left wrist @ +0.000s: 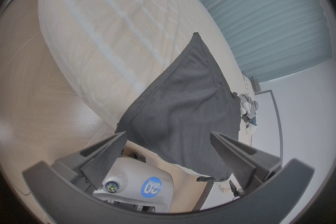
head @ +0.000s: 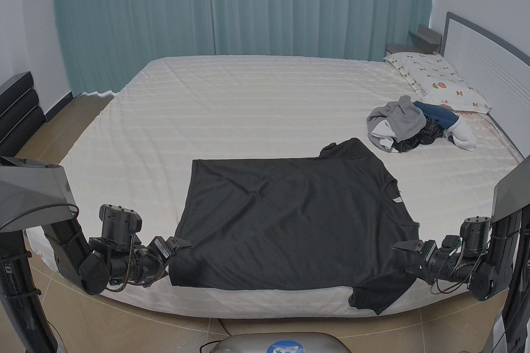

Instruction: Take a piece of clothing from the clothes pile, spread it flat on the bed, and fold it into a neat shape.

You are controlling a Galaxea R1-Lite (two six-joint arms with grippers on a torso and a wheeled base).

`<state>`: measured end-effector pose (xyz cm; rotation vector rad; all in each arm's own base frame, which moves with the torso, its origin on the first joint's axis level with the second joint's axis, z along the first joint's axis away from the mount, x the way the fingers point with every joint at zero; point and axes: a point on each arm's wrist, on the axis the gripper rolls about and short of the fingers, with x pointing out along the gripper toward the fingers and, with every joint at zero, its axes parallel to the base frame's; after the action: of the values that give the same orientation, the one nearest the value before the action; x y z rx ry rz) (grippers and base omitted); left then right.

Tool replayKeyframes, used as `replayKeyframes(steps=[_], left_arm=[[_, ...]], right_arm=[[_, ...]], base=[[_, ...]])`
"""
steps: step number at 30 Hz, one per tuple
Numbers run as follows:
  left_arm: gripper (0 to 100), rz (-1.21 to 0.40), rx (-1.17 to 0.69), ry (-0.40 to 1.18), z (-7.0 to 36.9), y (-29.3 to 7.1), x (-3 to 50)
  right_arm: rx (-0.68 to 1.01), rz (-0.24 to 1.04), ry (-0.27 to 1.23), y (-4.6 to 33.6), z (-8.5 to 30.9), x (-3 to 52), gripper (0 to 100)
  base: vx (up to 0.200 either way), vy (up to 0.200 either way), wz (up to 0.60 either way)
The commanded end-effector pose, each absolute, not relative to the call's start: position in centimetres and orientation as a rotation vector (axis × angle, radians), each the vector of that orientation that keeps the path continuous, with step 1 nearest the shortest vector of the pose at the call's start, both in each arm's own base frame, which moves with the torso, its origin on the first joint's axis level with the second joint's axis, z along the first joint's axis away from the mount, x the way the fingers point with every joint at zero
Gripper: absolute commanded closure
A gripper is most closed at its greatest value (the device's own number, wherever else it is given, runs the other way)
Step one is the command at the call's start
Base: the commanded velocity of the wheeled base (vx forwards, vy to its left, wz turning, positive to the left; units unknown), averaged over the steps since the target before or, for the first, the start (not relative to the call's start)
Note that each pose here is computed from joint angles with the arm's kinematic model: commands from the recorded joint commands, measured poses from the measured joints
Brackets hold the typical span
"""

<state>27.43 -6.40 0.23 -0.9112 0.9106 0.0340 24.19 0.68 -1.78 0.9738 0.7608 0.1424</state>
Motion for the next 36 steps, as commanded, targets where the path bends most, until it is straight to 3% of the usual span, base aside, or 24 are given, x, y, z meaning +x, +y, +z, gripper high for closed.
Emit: replayKeyframes(steps=[1,10,24,31,36], left_arm=[[0,0.027,-0.909,0.912,0.3,-6.6,27.4],[0,0.01,-0.905,0.91,0.6,-7.0,27.2],[0,-0.015,-0.87,0.849,1.3,-6.8,28.6],[0,-0.06,-0.628,0.845,0.3,-4.8,28.8],[0,-0.163,-0.487,0.931,-1.9,-3.1,27.8]], right_arm=[[0.976,0.138,0.78,0.8,-2.3,24.1,0],[0.969,0.145,0.795,1.1,-2.4,23.9,0],[0.967,0.146,0.796,1.1,-2.4,23.9,0],[0.961,0.148,0.801,1.3,-2.4,23.8,0],[0.96,0.143,0.804,1.3,-2.6,23.9,0]], base=[[0.0,0.0,0.0],[0.0,-0.2,0.0],[0.0,0.0,0.0],[0.0,0.0,0.0],[0.0,0.0,0.0]])
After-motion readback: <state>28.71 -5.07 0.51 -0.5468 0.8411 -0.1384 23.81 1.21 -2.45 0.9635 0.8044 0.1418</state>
